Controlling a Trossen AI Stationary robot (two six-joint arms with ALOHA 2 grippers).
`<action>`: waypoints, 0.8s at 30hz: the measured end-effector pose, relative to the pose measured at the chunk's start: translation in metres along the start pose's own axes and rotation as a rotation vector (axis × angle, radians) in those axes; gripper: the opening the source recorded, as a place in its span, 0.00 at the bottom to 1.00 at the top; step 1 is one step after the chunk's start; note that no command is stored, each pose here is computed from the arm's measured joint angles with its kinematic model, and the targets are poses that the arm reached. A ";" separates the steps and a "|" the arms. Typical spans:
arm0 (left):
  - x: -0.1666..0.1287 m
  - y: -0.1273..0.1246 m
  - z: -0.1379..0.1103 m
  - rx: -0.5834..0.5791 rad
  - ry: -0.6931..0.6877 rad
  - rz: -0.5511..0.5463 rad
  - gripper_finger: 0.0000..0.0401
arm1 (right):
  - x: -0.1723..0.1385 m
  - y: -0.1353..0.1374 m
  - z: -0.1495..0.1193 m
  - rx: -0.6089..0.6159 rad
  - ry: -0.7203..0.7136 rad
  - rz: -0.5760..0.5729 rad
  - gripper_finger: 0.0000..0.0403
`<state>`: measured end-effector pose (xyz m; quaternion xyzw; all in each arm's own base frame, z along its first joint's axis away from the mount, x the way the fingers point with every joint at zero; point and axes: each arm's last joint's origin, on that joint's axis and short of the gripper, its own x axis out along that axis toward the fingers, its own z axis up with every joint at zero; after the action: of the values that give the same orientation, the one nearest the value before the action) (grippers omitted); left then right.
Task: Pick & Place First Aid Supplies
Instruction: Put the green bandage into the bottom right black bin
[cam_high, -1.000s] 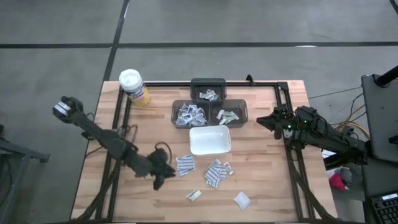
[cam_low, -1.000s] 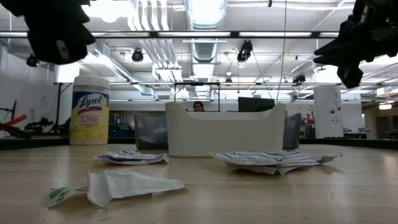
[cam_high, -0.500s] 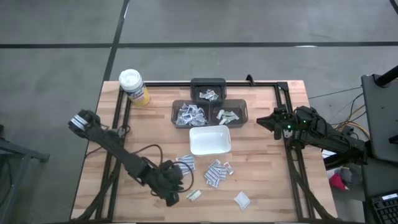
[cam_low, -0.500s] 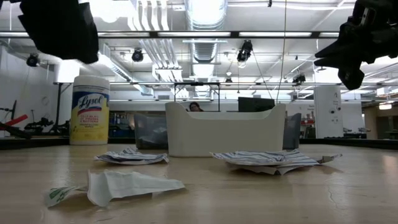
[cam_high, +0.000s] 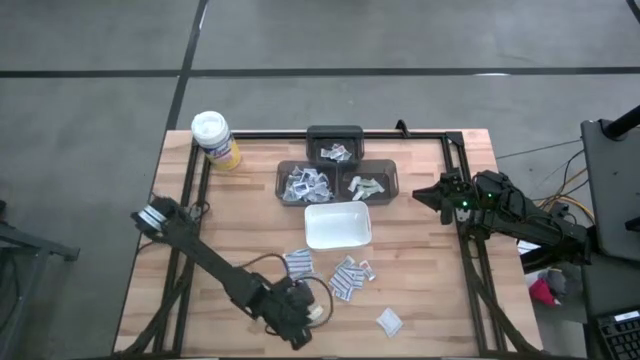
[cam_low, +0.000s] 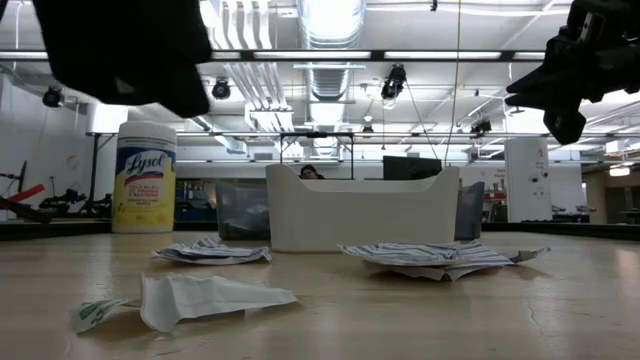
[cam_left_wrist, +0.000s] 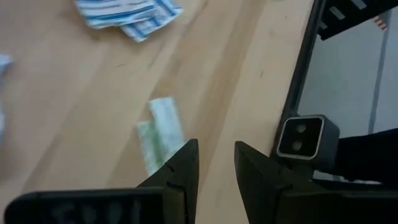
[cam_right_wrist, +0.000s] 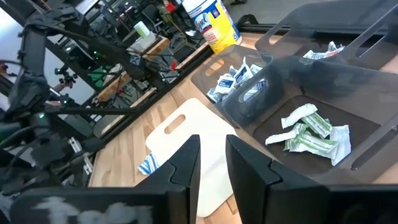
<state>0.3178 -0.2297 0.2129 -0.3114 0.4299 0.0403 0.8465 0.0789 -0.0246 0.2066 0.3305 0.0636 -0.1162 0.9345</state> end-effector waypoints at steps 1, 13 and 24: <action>0.004 -0.005 0.001 0.007 0.004 0.009 0.24 | 0.000 0.000 0.000 0.000 0.000 0.000 0.19; 0.049 -0.033 0.009 0.045 0.109 0.206 0.24 | 0.000 -0.003 -0.004 0.008 0.036 -0.026 0.22; 0.060 -0.027 0.017 0.031 0.104 0.228 0.24 | 0.000 -0.003 -0.004 0.002 0.042 -0.030 0.18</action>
<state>0.3767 -0.2543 0.1883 -0.2488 0.5066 0.1135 0.8177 0.0778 -0.0242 0.2017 0.3329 0.0880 -0.1233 0.9307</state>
